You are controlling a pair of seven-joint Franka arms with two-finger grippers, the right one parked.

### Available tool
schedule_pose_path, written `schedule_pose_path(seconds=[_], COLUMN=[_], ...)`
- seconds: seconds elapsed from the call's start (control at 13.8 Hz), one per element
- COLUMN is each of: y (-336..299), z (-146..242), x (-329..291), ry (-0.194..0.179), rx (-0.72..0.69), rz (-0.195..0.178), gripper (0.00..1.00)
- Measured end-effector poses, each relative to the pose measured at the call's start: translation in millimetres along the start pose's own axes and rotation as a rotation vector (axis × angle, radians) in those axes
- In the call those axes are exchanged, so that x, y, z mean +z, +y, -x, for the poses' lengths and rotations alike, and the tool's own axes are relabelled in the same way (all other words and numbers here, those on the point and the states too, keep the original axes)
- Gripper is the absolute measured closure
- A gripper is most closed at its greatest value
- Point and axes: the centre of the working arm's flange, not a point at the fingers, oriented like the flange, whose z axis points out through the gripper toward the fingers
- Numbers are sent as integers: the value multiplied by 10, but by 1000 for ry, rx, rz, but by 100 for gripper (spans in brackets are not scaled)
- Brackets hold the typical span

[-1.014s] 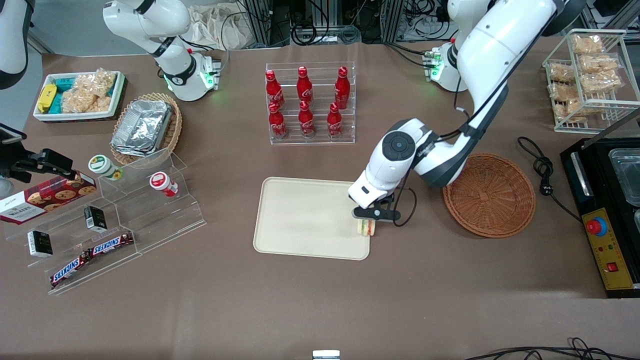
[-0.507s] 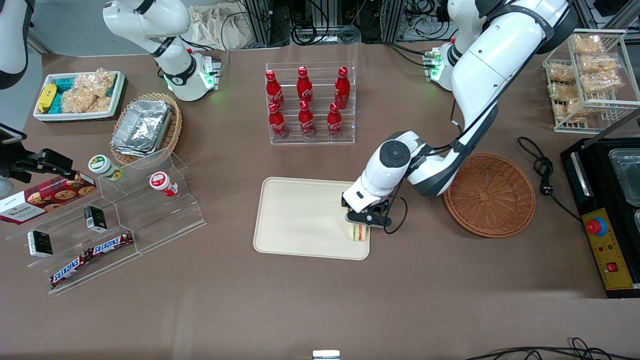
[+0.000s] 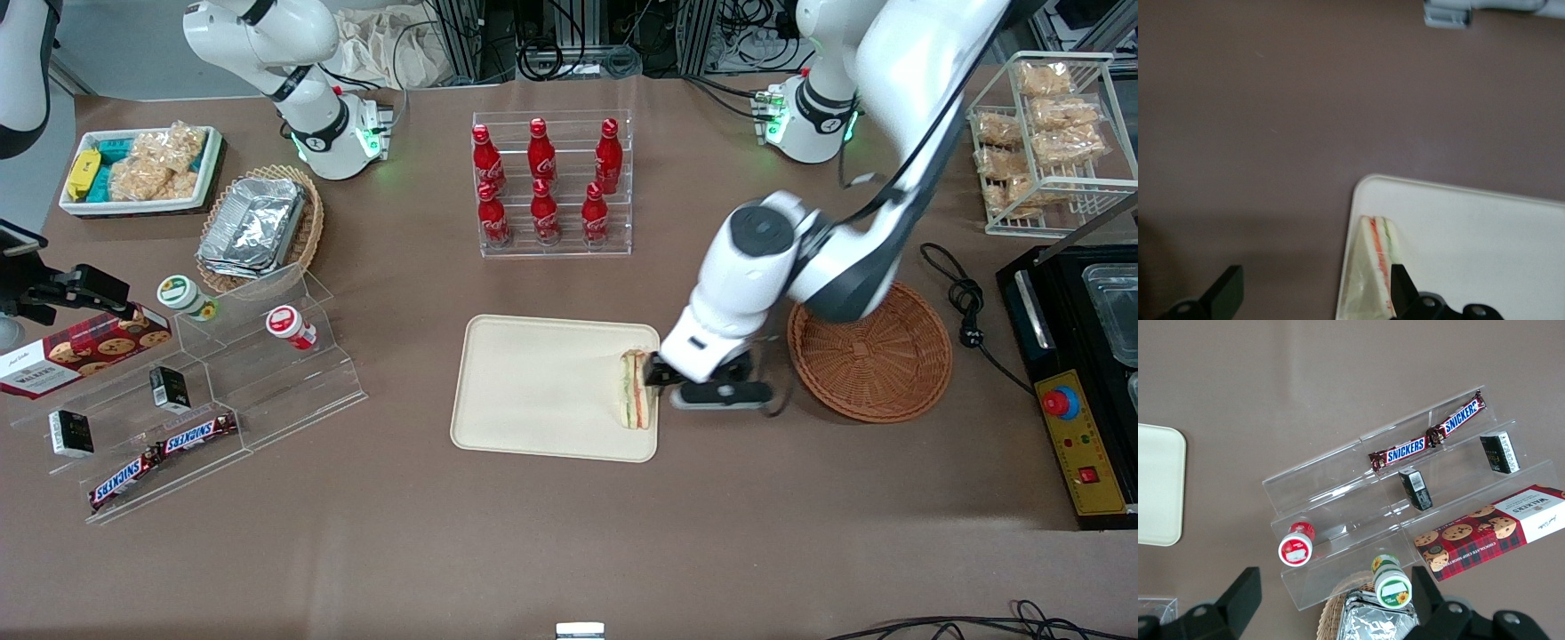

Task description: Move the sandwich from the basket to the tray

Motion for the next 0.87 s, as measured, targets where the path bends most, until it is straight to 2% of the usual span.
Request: schedule_pose_path(seconds=[0.14,0.29,0.43,0.58,0.72,0.87], y=[-281,-502,-747,-1127,-1692,-2224], z=[-152,-198,-230,-303,-385,-370], x=[-646,-1020,-1226,-1421,-1658,-1945], ry=[22,7,-54,-141,-241,-303], rx=[-69,-92,-70,-44,-25,-9], rz=[-49,-69,-75,-80,-60,-42], gripper=[0,0,0,0,0,0])
